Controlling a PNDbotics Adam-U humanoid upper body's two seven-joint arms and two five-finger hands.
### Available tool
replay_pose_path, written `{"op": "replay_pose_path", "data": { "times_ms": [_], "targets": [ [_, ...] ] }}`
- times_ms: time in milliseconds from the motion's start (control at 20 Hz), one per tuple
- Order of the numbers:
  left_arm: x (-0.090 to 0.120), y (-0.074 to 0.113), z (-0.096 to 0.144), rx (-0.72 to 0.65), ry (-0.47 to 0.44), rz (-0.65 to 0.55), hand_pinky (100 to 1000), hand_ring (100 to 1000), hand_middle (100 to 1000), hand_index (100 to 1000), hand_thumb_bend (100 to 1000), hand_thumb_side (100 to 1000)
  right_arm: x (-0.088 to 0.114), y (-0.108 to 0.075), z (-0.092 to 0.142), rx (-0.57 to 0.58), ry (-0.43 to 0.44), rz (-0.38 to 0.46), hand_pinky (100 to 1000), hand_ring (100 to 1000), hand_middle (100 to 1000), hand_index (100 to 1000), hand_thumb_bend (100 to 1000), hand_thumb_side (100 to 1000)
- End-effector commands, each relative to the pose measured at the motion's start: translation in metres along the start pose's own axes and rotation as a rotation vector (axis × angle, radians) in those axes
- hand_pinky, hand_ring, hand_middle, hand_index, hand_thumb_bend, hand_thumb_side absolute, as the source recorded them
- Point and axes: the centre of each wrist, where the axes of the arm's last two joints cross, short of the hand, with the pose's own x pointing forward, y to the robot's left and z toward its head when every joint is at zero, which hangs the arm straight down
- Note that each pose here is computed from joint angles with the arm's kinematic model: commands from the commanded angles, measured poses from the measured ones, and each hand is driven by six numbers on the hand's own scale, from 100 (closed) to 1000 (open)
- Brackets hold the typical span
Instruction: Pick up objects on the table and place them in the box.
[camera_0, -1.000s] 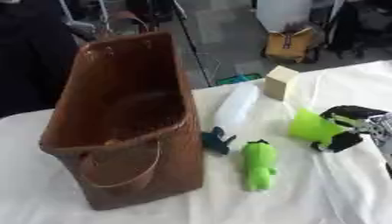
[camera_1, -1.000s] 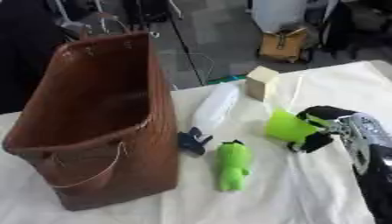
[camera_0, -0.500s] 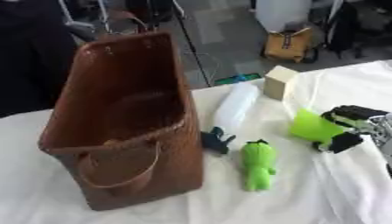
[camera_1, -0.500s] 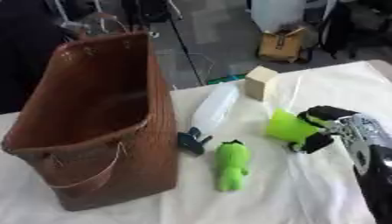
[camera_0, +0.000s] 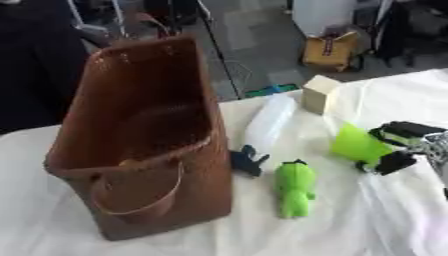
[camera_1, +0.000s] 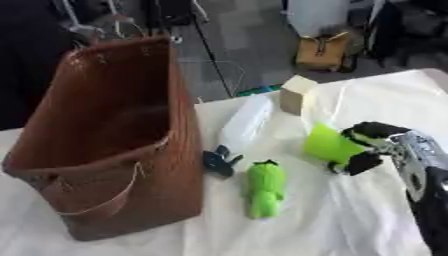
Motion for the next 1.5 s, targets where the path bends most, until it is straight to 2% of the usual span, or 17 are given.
{"op": "replay_pose_path", "data": {
  "times_ms": [50,400,800,1200,1500],
  "targets": [
    [0.004,0.0,-0.01,0.011,-0.043,0.005,743,708,783,717,100,801,0.001,-0.022,0.007,-0.061,-0.022,0.013,1000,914,526,608,100,570],
    [0.004,0.001,-0.012,0.011,-0.048,0.004,747,708,782,719,100,802,0.005,-0.035,0.013,-0.11,-0.05,0.011,1000,882,482,546,100,562],
    [0.005,0.0,-0.014,0.01,-0.055,0.006,746,709,782,719,100,805,0.011,-0.052,0.021,-0.18,-0.09,0.018,1000,866,459,516,100,562],
    [0.005,-0.001,-0.016,0.007,-0.061,0.007,746,709,782,720,100,805,0.02,-0.076,0.034,-0.264,-0.163,0.01,985,838,437,489,100,548],
    [0.006,-0.002,-0.017,0.004,-0.067,0.011,745,709,782,720,100,807,0.028,-0.102,0.045,-0.334,-0.219,-0.005,970,808,411,460,100,530]
  ]
}}
